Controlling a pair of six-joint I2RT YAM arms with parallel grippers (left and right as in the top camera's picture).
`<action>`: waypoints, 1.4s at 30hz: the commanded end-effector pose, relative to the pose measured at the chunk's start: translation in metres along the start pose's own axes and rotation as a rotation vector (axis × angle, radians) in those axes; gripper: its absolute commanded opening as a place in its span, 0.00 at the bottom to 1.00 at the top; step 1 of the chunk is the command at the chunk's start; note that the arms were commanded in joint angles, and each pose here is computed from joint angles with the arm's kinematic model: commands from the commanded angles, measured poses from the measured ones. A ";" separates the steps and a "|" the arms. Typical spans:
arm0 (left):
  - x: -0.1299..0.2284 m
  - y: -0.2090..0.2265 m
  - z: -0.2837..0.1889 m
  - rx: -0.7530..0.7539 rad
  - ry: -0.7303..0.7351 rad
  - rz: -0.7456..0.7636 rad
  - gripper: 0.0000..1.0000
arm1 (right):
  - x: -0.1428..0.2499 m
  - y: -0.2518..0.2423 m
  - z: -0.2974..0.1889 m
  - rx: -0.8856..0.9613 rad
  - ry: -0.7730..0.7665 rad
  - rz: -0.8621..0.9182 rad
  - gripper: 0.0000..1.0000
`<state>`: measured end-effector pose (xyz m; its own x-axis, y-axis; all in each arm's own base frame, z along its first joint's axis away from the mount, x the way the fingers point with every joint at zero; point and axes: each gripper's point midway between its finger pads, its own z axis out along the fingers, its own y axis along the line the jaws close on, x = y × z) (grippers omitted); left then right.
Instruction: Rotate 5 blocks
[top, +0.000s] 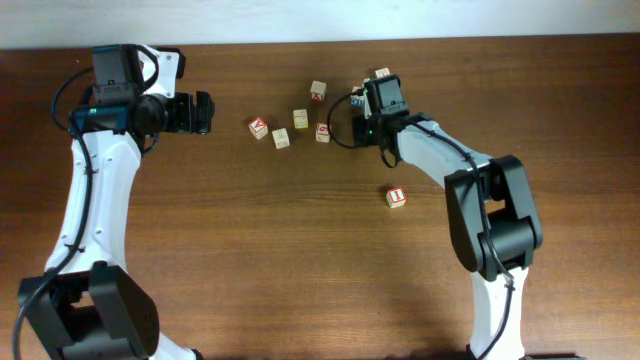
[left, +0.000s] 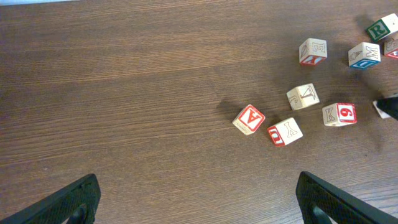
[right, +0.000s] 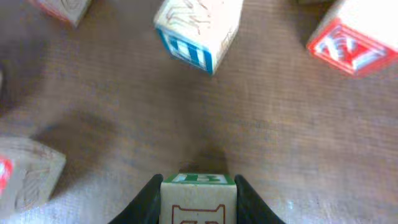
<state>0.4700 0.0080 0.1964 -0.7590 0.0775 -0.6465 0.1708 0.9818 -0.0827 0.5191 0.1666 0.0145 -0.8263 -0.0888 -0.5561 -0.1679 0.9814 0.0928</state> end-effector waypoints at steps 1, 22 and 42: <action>-0.003 -0.002 -0.001 0.013 -0.008 0.010 0.99 | -0.036 0.015 -0.068 -0.053 -0.068 0.026 0.24; -0.003 -0.002 -0.001 0.013 -0.008 0.010 0.99 | 0.133 0.019 -0.094 0.022 0.498 0.024 0.39; -0.003 -0.002 -0.001 0.013 -0.008 0.010 0.99 | -0.020 0.088 0.030 -0.083 0.004 0.200 0.51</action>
<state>0.4700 0.0082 0.1964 -0.7590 0.0773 -0.6465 0.1704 0.9819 -0.0827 0.5377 0.2526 0.0147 -0.8522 0.1078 -0.5119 -0.0481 0.9582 0.2819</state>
